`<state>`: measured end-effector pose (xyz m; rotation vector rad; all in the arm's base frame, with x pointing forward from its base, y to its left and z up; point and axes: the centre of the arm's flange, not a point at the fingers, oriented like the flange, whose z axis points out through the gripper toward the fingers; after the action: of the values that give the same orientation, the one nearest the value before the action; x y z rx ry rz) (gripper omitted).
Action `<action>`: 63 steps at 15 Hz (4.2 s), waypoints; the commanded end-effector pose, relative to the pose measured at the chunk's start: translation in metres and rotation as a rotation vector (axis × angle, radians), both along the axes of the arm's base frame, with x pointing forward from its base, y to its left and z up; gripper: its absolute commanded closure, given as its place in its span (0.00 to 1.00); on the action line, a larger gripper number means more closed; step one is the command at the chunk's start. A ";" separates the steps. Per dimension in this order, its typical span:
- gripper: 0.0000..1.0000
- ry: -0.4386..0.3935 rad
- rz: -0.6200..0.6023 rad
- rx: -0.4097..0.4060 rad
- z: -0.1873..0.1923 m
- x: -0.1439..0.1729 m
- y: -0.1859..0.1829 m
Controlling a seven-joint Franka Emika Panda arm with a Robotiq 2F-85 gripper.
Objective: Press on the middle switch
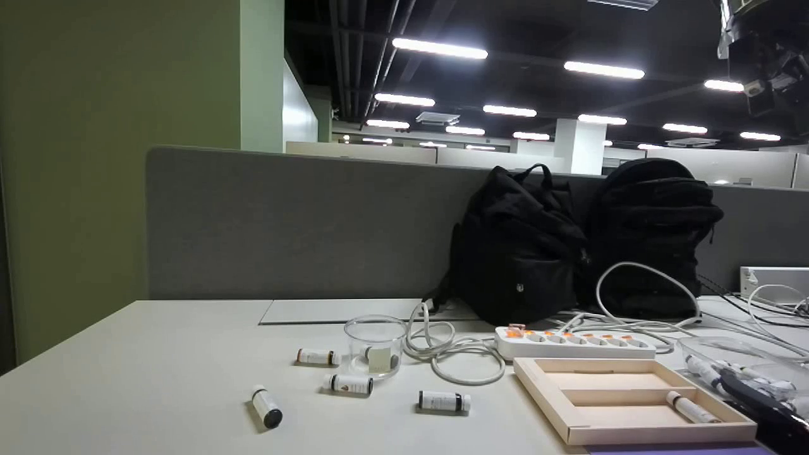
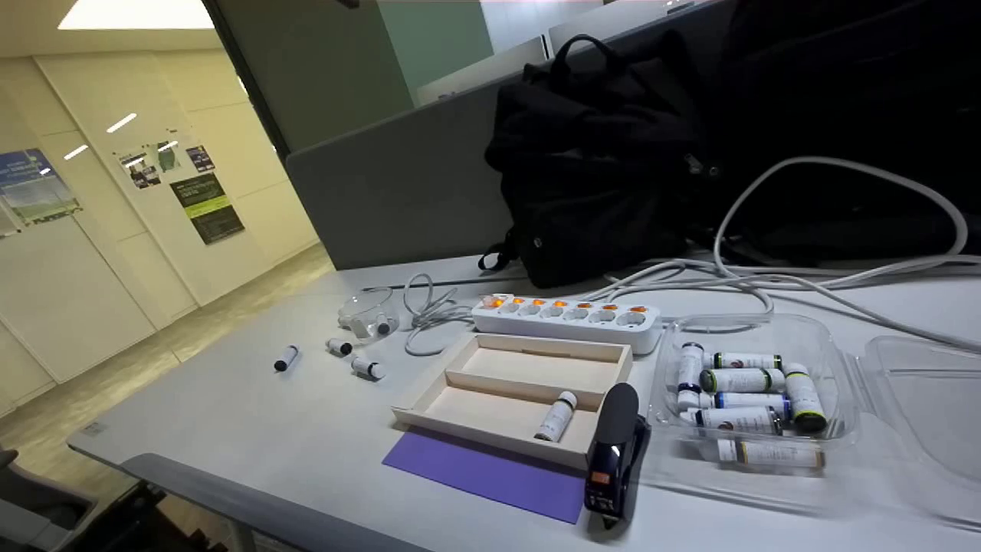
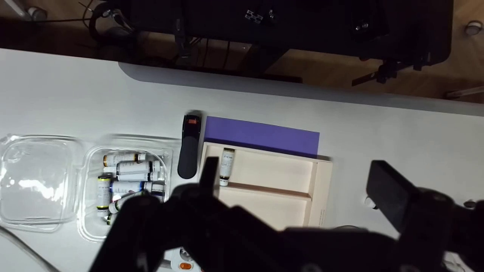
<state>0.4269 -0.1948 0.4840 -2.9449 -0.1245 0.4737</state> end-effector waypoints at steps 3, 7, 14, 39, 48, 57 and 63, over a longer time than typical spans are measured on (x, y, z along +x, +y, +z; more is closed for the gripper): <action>0.00 -0.067 0.001 0.001 -0.002 0.023 -0.003; 0.00 -0.127 0.077 0.002 -0.009 0.050 -0.006; 0.00 -0.018 0.000 0.028 -0.019 0.042 0.008; 0.95 -0.399 0.069 -0.103 -0.117 0.221 0.028; 1.00 -0.128 0.058 0.019 -0.112 0.190 0.010; 0.99 -0.137 0.062 0.019 -0.122 0.184 0.013; 1.00 -0.148 0.043 0.037 -0.149 0.197 0.010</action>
<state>0.6133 -0.1792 0.3506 -2.9544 -0.2364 0.2819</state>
